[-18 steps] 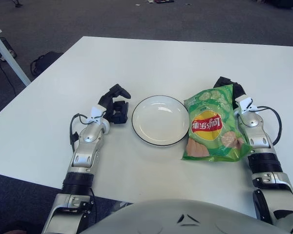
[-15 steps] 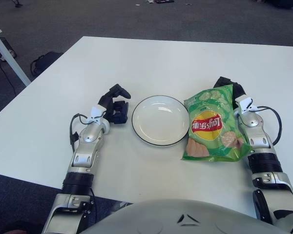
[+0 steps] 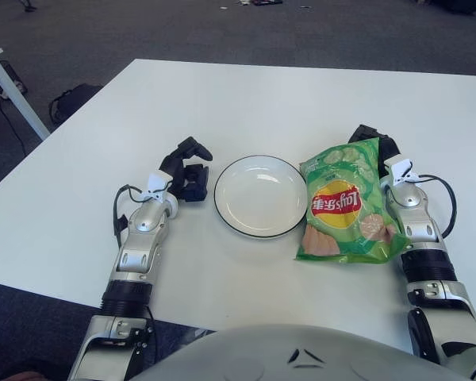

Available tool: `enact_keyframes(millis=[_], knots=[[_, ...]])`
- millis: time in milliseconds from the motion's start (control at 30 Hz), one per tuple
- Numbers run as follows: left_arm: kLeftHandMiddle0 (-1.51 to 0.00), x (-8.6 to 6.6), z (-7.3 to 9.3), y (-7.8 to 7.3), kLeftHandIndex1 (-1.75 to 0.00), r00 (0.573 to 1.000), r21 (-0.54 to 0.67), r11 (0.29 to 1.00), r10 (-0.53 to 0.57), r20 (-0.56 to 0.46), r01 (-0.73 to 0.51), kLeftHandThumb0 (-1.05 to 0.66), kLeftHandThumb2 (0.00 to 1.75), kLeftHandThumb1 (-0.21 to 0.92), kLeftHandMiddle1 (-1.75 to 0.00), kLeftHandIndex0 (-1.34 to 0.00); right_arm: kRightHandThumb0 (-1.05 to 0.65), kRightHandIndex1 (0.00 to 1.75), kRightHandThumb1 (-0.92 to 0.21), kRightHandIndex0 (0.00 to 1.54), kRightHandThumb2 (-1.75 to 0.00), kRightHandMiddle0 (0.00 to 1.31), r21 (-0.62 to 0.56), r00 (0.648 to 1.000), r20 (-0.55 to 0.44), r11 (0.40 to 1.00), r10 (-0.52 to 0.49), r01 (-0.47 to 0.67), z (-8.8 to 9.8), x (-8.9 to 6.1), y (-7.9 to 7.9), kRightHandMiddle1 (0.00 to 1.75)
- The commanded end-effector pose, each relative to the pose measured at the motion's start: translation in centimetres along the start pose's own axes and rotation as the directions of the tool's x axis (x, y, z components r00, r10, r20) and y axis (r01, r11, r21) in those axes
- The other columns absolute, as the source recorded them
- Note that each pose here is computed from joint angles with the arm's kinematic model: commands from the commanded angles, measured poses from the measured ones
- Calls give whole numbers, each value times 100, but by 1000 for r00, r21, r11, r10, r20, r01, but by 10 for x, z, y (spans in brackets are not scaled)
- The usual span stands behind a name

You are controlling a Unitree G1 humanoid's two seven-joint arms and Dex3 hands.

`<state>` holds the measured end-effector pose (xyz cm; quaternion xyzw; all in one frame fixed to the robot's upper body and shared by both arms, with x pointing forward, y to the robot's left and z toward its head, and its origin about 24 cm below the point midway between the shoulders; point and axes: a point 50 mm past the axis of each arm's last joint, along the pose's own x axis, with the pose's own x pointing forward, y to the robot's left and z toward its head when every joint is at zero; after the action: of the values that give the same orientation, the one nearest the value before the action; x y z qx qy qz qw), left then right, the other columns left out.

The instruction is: Put the snack into the plate.

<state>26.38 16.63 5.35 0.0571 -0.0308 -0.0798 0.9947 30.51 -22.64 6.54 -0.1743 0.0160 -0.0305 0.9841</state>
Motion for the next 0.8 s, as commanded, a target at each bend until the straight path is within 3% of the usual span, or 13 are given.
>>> enact_keyframes(millis=[0, 367, 567, 767], knots=[[-121, -25, -41, -12, -175, 982, -48, 999, -8, -187, -1, -46, 124, 38, -175, -56, -51, 175, -25, 133, -140, 67, 29, 984, -176, 1000, -7, 12, -36, -12, 6, 175], [-121, -24, -42, -13, -175, 982, -54, 999, -18, -188, 8, -46, 123, 38, -175, -56, -48, 175, -31, 129, -133, 62, 103, 956, -217, 969, -197, 223, -41, -12, 3, 175], [-122, -23, -42, -14, -175, 982, -50, 999, -18, -189, 8, -46, 123, 38, -175, -56, -46, 175, -37, 112, -125, 57, 134, 921, -233, 928, -312, 348, -43, -13, 0, 175], [-122, -22, -42, -15, -175, 982, -55, 998, -12, -191, 1, -46, 123, 39, -175, -55, -43, 175, -46, 94, -114, 50, 150, 905, -234, 907, -354, 393, -45, -14, -4, 175]])
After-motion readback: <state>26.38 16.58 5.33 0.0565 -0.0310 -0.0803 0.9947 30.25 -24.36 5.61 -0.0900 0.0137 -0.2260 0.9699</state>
